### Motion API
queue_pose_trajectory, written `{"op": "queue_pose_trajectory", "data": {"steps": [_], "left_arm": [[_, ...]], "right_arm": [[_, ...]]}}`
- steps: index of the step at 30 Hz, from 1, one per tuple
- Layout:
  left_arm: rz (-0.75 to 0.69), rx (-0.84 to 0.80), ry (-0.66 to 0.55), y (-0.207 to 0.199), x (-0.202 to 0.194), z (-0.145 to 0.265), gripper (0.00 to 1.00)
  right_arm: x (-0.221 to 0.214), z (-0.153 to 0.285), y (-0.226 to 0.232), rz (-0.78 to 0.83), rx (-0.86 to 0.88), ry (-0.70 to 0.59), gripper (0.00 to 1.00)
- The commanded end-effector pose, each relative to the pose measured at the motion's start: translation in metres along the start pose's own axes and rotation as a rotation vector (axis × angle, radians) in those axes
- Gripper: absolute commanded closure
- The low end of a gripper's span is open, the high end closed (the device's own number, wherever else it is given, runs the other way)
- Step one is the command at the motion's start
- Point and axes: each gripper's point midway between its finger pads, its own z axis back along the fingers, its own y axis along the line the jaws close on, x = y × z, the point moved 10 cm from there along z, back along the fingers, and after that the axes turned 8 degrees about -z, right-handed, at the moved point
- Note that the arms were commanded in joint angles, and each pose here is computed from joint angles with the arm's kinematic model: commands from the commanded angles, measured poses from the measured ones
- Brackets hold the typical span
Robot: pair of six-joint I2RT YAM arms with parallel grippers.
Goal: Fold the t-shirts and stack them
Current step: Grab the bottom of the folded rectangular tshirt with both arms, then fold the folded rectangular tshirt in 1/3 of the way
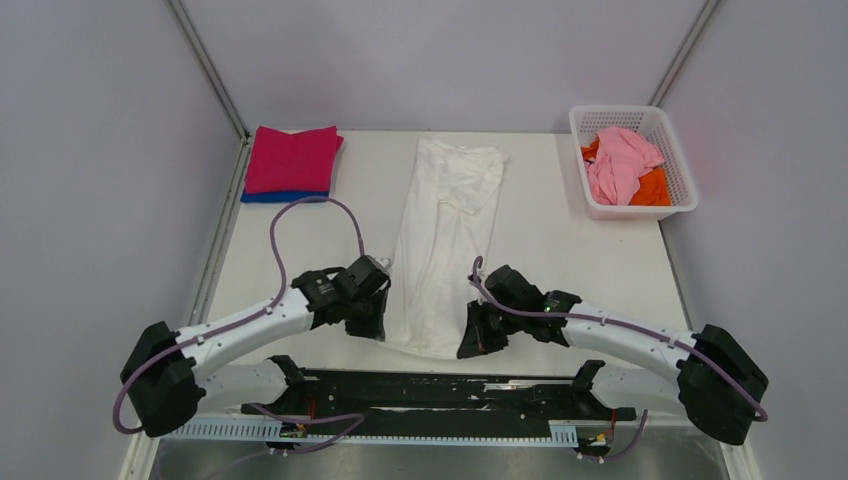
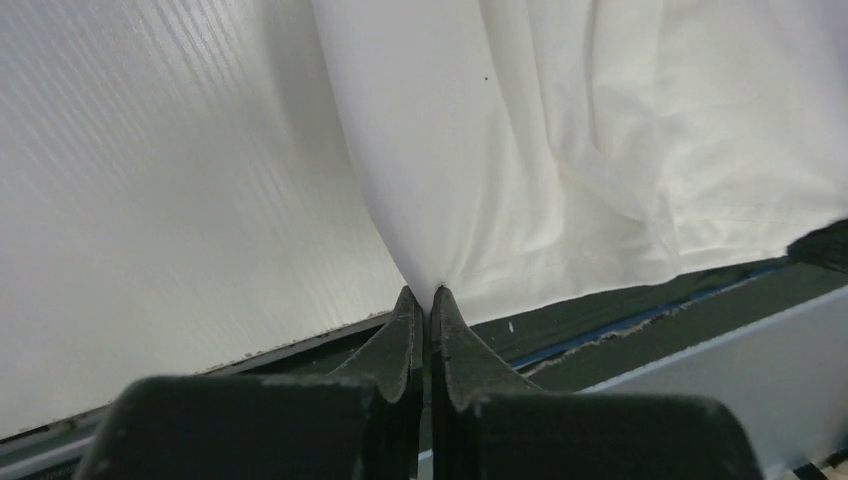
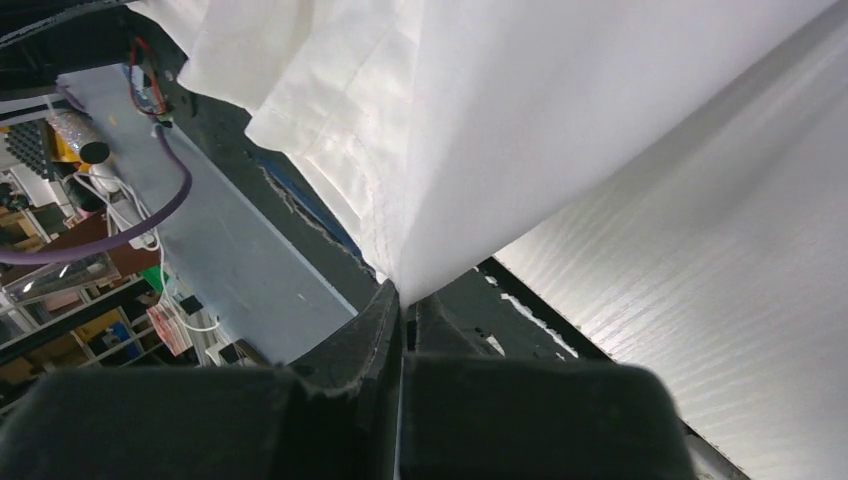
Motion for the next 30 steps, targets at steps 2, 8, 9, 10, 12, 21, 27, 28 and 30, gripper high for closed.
{"op": "queue_pose_trajectory", "data": {"steps": [2, 8, 9, 10, 12, 21, 27, 28, 30], "left_arm": [[0.025, -0.094, -0.093, -0.004, -0.002, 0.033, 1.00], [0.012, -0.078, -0.240, -0.010, 0.023, 0.038, 1.00], [0.004, -0.069, -0.254, -0.012, 0.031, 0.036, 1.00], [0.014, -0.053, -0.272, -0.010, 0.037, 0.034, 1.00], [0.020, -0.052, -0.309, -0.011, 0.056, 0.029, 1.00], [0.011, 0.037, -0.409, -0.008, 0.136, 0.012, 1.00], [-0.010, 0.088, -0.424, 0.005, 0.186, 0.004, 1.00], [-0.025, 0.091, -0.407, 0.007, 0.191, -0.004, 1.00], [-0.032, 0.097, -0.405, 0.009, 0.211, -0.009, 1.00]], "right_arm": [[0.001, 0.016, 0.014, 0.067, 0.067, -0.048, 1.00], [0.025, 0.022, 0.014, 0.034, 0.027, -0.163, 1.00], [0.031, 0.023, 0.014, 0.023, 0.016, -0.188, 1.00], [0.037, 0.024, 0.014, 0.016, 0.011, -0.204, 1.00], [0.051, 0.027, 0.017, 0.005, -0.004, -0.256, 1.00], [0.121, 0.037, 0.019, -0.042, -0.058, -0.380, 1.00], [0.167, 0.047, 0.014, -0.080, -0.071, -0.440, 1.00], [0.174, 0.048, 0.014, -0.080, -0.080, -0.454, 1.00], [0.190, 0.052, 0.012, -0.082, -0.098, -0.488, 1.00]]}}
